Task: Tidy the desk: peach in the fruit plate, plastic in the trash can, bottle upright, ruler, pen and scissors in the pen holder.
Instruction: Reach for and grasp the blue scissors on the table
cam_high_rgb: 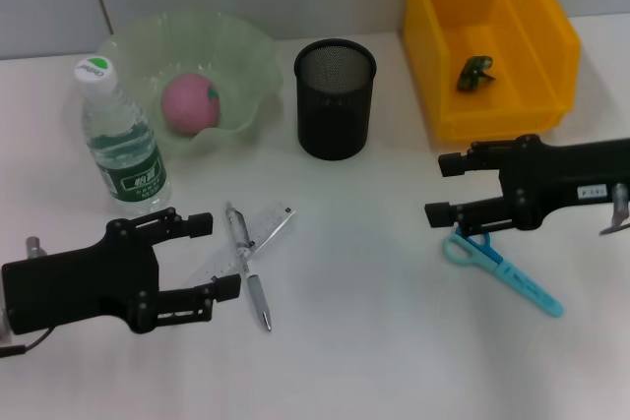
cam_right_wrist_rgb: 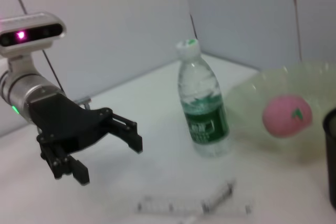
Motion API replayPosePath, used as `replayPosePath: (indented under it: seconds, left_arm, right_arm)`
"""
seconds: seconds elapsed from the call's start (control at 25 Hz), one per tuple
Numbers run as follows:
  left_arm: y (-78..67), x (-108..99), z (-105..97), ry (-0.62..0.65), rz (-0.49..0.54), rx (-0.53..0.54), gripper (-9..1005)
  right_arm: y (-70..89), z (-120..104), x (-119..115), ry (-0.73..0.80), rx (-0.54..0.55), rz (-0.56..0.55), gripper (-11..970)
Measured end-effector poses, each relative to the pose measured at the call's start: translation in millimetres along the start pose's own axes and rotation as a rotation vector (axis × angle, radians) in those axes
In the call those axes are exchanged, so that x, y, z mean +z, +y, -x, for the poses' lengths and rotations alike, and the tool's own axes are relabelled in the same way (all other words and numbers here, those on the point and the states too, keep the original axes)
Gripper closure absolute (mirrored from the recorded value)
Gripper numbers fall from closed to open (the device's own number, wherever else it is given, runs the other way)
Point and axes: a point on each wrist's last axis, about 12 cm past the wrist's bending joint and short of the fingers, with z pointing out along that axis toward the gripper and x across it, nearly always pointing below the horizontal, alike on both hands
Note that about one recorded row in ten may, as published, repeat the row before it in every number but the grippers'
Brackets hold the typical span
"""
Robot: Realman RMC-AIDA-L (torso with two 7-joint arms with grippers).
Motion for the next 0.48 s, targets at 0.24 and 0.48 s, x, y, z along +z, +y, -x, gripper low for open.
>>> replayPosePath:
  seconds: [0.24, 0.48]
  left_arm:
    - [5.3, 4.7, 3.9, 0.010, 0.008, 0.015, 156]
    - [7.1, 7.5, 5.0, 0.016, 0.006, 0.020, 156]
  right_arm:
    - [10.8, 41.1, -3.9, 0.344, 0.145, -0.165, 142]
    - [16.0, 78.1, -0.8, 0.604, 0.308, -0.350, 142]
